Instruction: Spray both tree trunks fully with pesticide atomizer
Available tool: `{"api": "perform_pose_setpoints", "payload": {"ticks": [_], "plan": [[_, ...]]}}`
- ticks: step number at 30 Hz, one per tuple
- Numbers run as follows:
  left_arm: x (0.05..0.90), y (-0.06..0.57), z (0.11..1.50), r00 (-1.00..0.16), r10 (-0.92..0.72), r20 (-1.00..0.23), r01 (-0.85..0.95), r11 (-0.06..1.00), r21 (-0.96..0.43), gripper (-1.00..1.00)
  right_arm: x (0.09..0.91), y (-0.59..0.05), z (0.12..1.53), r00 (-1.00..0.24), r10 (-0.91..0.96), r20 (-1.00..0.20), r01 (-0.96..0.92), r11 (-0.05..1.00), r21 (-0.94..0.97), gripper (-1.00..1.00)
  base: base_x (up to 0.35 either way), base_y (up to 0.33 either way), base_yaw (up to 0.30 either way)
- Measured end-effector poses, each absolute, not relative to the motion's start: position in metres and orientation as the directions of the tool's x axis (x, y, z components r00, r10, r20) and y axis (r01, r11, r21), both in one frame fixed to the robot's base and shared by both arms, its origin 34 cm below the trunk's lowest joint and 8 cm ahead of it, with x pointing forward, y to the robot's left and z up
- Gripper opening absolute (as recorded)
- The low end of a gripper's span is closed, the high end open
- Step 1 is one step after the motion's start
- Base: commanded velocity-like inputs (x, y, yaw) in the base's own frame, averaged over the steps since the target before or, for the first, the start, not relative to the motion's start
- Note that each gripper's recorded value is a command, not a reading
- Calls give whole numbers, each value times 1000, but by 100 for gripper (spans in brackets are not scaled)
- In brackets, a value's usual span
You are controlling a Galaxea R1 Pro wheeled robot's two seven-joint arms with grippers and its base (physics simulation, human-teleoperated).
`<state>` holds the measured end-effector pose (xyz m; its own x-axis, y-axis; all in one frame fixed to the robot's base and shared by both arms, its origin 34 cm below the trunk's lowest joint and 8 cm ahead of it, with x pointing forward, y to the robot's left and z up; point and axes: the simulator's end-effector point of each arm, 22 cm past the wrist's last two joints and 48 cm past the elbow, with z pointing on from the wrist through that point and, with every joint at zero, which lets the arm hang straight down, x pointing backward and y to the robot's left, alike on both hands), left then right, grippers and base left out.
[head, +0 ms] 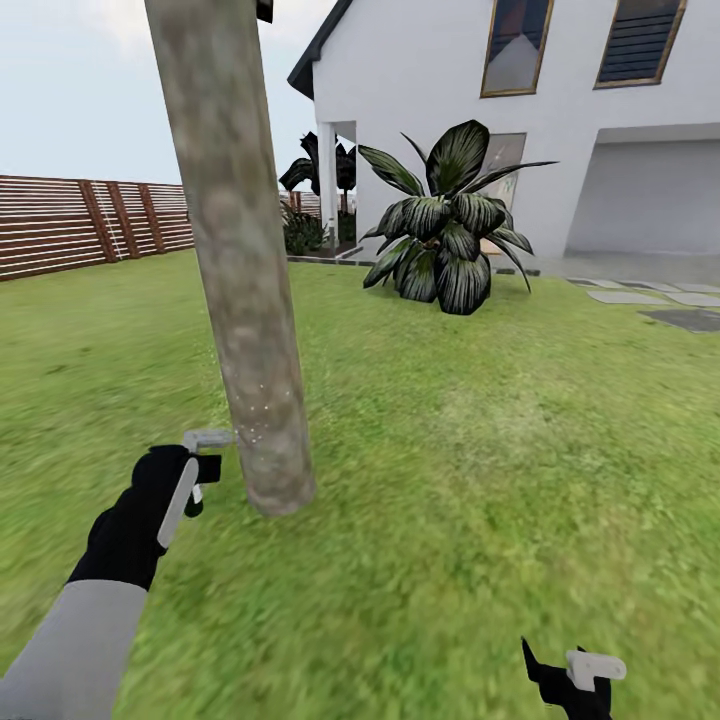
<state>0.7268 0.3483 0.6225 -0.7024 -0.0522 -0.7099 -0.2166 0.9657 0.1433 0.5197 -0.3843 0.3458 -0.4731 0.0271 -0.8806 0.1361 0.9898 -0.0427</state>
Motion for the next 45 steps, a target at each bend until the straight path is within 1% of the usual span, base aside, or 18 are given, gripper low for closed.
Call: {"api": "perform_pose_setpoints", "payload": {"ticks": [3,5,9,12,16,18,20,25,29,32,36,40,45], "plan": [[729,338,622,-701,-60,-711,-207,970,123,-100,520,-384,346,-473,27,-881,136,990,-42,100,313,0,0],[731,311,621,-702,-40,-711,-168,980,111,-100,520,-384,346,-473,27,-881,136,990,-43,100,288,0,0],[732,306,623,-703,-18,-711,-154,980,128,-100,520,-384,346,-473,27,-881,136,990,-43,100,64,0,0],[729,329,619,-709,-25,-704,-184,971,151,-100,520,-384,346,-473,27,-881,136,990,-43,100,4,0,0],[722,381,622,-709,-48,-704,-248,951,184,-100,520,-384,346,-473,27,-881,136,990,-42,100,0,0,0],[722,382,622,-707,-53,-705,-249,952,177,-100,520,-384,346,-473,27,-881,136,990,-43,100,0,0,0],[723,376,619,-710,-54,-702,-240,956,170,-100,520,-384,346,-473,28,-881,137,990,-43,100,0,0,15],[730,317,608,-717,-60,-694,-132,990,50,-100,520,-384,346,-472,28,-881,137,990,-42,100,0,0,188],[729,323,606,-720,-54,-692,-133,989,61,-100,520,-385,346,-472,28,-881,138,990,-42,100,0,0,57],[721,347,589,-750,-51,-659,-156,983,102,-100,520,-384,346,-473,28,-881,137,990,-42,100,0,0,4],[722,340,586,-753,-53,-656,-147,985,88,-100,520,-385,346,-472,28,-881,137,990,-42,100,0,-77,0],[723,322,585,-752,-58,-657,-131,989,63,-100,520,-384,346,-473,28,-881,137,990,-42,100,0,-245,0],[724,320,587,-750,-52,-660,-128,989,68,-100,520,-384,346,-472,28,-881,137,990,-42,100,0,-267,0]]}}
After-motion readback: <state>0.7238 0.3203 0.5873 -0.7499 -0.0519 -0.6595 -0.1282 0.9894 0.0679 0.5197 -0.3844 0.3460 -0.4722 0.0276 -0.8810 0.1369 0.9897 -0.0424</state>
